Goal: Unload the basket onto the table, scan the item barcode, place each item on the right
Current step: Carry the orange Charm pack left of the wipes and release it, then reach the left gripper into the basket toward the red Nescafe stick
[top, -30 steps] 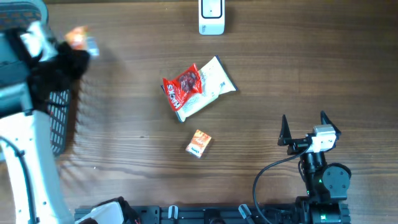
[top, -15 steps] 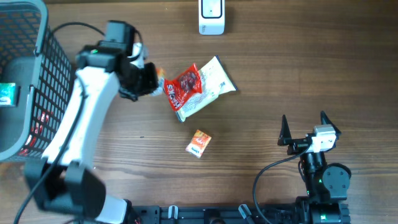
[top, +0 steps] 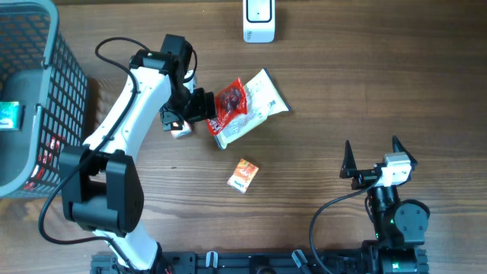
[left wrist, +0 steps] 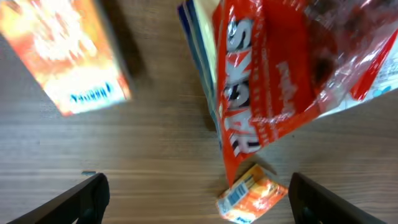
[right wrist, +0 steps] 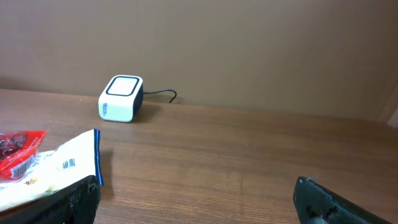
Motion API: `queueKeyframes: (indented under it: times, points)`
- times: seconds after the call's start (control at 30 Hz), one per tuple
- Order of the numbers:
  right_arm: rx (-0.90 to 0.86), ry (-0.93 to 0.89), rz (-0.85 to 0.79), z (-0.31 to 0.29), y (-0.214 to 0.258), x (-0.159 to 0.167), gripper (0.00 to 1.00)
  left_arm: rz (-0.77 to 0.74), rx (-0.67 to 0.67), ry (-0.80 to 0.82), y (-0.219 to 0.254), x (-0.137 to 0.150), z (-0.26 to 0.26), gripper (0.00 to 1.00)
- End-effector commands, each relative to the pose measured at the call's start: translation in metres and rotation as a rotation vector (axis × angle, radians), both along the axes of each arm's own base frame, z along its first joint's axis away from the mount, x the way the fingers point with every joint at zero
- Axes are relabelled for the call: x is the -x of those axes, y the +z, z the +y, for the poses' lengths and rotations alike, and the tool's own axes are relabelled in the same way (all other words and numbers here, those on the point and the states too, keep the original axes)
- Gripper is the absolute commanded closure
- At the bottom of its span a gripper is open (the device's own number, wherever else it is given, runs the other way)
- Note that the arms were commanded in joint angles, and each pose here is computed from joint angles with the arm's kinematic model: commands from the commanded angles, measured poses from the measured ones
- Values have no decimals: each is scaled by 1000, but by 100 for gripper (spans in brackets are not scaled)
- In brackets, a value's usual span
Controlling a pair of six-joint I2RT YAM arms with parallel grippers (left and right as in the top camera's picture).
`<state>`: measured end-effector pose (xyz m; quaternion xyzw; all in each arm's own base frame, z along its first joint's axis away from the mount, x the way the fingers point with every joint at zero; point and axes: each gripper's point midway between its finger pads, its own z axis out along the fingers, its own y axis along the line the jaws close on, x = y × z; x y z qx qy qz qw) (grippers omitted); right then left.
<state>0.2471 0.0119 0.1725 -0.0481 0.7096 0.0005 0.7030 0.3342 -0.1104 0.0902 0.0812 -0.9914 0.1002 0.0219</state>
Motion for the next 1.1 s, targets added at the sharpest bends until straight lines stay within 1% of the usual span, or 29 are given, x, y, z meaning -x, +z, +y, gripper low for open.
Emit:
queueKeyframes:
  times: [0.0,0.13,0.2,0.3,0.43,0.53,0.63,0.7,0.77,0.93,0.97,1.07]
  points:
    - [-15,-23,-3,-4,1,0,0,-23,-12,40,19,-5,14,8]
    - [-15,-23,-3,-4,1,0,0,-78,-3,80,61,-14,33,5]
    - [-15,-23,-3,-4,1,0,0,-130,-5,100,90,-19,45,0]
    - [-15,-23,-3,-4,1,0,0,-236,-46,163,134,-26,73,0]
    - [-15,-23,-3,-4,1,0,0,-424,-150,310,199,-26,131,0]
    - [-15,-23,-3,-4,1,0,0,-553,-219,473,238,-16,175,0]
    - [-15,-23,-3,-4,1,0,0,-660,-311,647,268,-1,225,0]
    - [-15,-23,-3,-4,1,0,0,-688,-335,757,276,10,253,0]
    - [-15,-23,-3,-4,1,0,0,-680,-350,862,277,22,277,0]
    - [-15,-23,-3,-4,1,0,0,-625,-368,1073,263,40,324,0]
    - [-15,-23,-3,-4,1,0,0,-606,-362,1155,258,45,336,0]
    - [-15,-23,-3,-4,1,0,0,-553,-353,1301,242,53,362,0]
